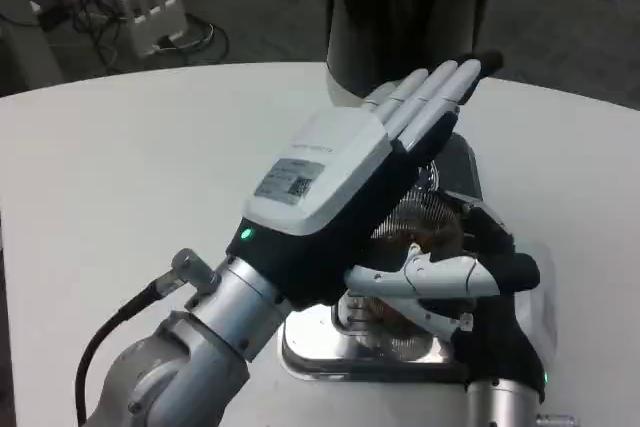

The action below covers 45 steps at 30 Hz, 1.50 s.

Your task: Grasp the cup under the faucet to collect the drink, then remove the cup.

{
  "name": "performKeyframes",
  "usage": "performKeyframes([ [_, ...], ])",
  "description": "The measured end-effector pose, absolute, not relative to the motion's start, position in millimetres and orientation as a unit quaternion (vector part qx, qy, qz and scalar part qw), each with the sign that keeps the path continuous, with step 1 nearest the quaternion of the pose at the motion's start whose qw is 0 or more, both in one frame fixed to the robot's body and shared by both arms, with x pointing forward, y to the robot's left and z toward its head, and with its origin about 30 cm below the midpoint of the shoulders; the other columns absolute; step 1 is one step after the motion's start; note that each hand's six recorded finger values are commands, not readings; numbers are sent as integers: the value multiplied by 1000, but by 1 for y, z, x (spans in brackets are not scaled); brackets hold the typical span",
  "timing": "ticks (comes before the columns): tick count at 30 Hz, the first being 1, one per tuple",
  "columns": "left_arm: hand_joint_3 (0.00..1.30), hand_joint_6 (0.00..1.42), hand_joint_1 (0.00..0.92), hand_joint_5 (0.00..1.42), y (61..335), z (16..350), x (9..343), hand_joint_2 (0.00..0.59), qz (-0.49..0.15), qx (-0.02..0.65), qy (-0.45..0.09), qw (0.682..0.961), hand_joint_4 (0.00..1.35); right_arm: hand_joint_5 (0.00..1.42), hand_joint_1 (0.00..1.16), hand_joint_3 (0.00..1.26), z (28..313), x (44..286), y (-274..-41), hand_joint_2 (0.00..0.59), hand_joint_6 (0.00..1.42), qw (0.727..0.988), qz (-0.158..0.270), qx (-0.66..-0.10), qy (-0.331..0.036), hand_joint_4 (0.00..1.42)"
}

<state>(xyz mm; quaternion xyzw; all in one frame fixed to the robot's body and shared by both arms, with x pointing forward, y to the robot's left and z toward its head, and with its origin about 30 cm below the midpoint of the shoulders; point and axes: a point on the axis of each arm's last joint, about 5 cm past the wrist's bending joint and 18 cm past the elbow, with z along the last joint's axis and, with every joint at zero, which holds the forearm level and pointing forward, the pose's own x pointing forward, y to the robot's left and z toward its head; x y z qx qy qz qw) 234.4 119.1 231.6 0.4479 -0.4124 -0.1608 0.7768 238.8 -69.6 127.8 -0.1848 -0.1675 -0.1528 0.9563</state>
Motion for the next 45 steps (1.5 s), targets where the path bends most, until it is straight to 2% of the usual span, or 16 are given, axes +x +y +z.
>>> performKeyframes([
  [3, 0, 0, 0, 0, 120, 231, 232, 24, -159, 446, -414, 777, 0, 1109, 954, 846, 127, 236, -70, 111, 1173, 956, -152, -187, -168, 933],
  [8, 0, 0, 0, 0, 122, 228, 226, 24, -145, 438, -421, 781, 0, 1131, 953, 862, 126, 232, -72, 110, 1198, 955, -154, -187, -169, 943],
  [15, 0, 0, 0, 0, 127, 230, 211, 24, -112, 434, -433, 782, 0, 1151, 953, 870, 124, 214, -74, 109, 1252, 956, -151, -191, -166, 960],
  [17, 0, 0, 0, 0, 130, 231, 209, 24, -104, 435, -431, 784, 0, 1151, 949, 882, 124, 213, -74, 94, 1261, 956, -150, -193, -165, 966],
  [31, 0, 0, 0, 0, 150, 218, 190, 25, -88, 432, -398, 805, 0, 1175, 947, 901, 121, 201, -75, 90, 1324, 957, -143, -193, -163, 986],
  [39, 0, 0, 0, 0, 158, 212, 179, 27, -103, 443, -388, 802, 0, 1176, 947, 904, 126, 185, -77, 86, 1344, 962, -121, -182, -165, 988],
  [45, 0, 0, 0, 0, 167, 199, 168, 33, -107, 440, -355, 818, 0, 1176, 947, 904, 127, 171, -78, 79, 1348, 966, -104, -174, -162, 988],
])
